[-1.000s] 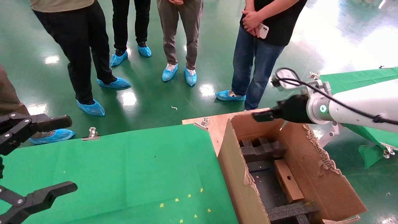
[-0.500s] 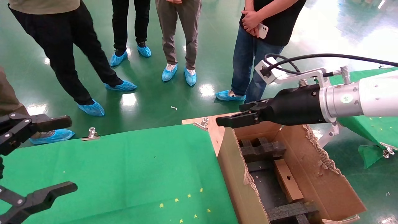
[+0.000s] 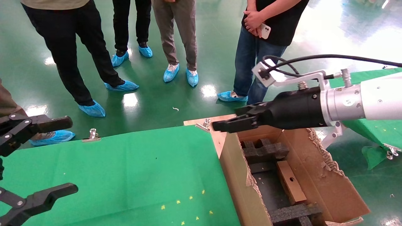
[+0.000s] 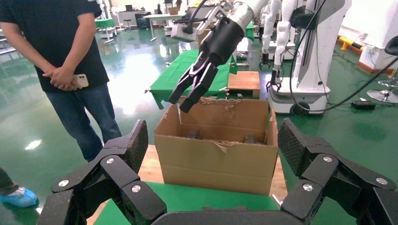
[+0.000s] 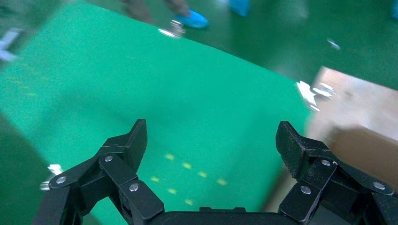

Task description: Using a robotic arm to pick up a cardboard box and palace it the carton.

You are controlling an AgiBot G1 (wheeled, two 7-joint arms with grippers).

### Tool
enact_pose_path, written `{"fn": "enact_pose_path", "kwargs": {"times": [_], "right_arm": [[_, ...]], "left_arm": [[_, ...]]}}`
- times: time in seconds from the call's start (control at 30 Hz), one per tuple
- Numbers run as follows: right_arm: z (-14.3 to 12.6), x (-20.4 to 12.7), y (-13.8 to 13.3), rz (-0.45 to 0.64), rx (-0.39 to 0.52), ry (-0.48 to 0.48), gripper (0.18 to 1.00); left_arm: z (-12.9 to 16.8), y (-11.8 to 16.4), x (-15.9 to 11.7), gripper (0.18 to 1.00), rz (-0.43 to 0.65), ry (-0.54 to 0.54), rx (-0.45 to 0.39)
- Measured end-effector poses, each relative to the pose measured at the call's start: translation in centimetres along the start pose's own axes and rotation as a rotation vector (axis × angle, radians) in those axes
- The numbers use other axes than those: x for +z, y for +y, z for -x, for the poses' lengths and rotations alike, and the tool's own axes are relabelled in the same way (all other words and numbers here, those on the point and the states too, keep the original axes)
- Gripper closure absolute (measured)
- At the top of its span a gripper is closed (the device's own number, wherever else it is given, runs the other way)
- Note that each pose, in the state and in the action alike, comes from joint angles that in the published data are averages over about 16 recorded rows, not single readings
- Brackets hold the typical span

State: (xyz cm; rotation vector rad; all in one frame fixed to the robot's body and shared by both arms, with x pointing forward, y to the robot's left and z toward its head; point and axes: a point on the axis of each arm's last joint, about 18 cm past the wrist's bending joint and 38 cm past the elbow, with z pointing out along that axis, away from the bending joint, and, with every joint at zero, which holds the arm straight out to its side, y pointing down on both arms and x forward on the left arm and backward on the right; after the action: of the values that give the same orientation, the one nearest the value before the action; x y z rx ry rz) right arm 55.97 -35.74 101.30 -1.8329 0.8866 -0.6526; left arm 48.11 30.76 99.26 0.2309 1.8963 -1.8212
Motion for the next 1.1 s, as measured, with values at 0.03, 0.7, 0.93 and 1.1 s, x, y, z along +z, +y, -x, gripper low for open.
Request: {"fn": "enact_pose_path", "kwargs": {"times": [0.03, 0.7, 0.93, 1.1], "right_arm": [[0.2, 0.1, 0.0, -0.001, -0.008, -0.011, 0.178], [4.9, 1.1, 0.4, -0.102, -0.212, -0.296, 0.178], [6.2, 0.9, 0.6, -0.167, -0.284, -0.386, 0.178], [7.1, 0.5, 0.9, -0.224, -0.336, -0.444, 0.178]], "left_arm": [[0.0, 0.0, 0.0, 0.183, 0.000, 0.000, 0.000], [0.0, 0.0, 0.0, 0.183, 0.000, 0.000, 0.000], [0.0, 0.0, 0.0, 0.183, 0.000, 0.000, 0.000], [0.0, 0.0, 0.0, 0.183, 0.000, 0.000, 0.000]]}}
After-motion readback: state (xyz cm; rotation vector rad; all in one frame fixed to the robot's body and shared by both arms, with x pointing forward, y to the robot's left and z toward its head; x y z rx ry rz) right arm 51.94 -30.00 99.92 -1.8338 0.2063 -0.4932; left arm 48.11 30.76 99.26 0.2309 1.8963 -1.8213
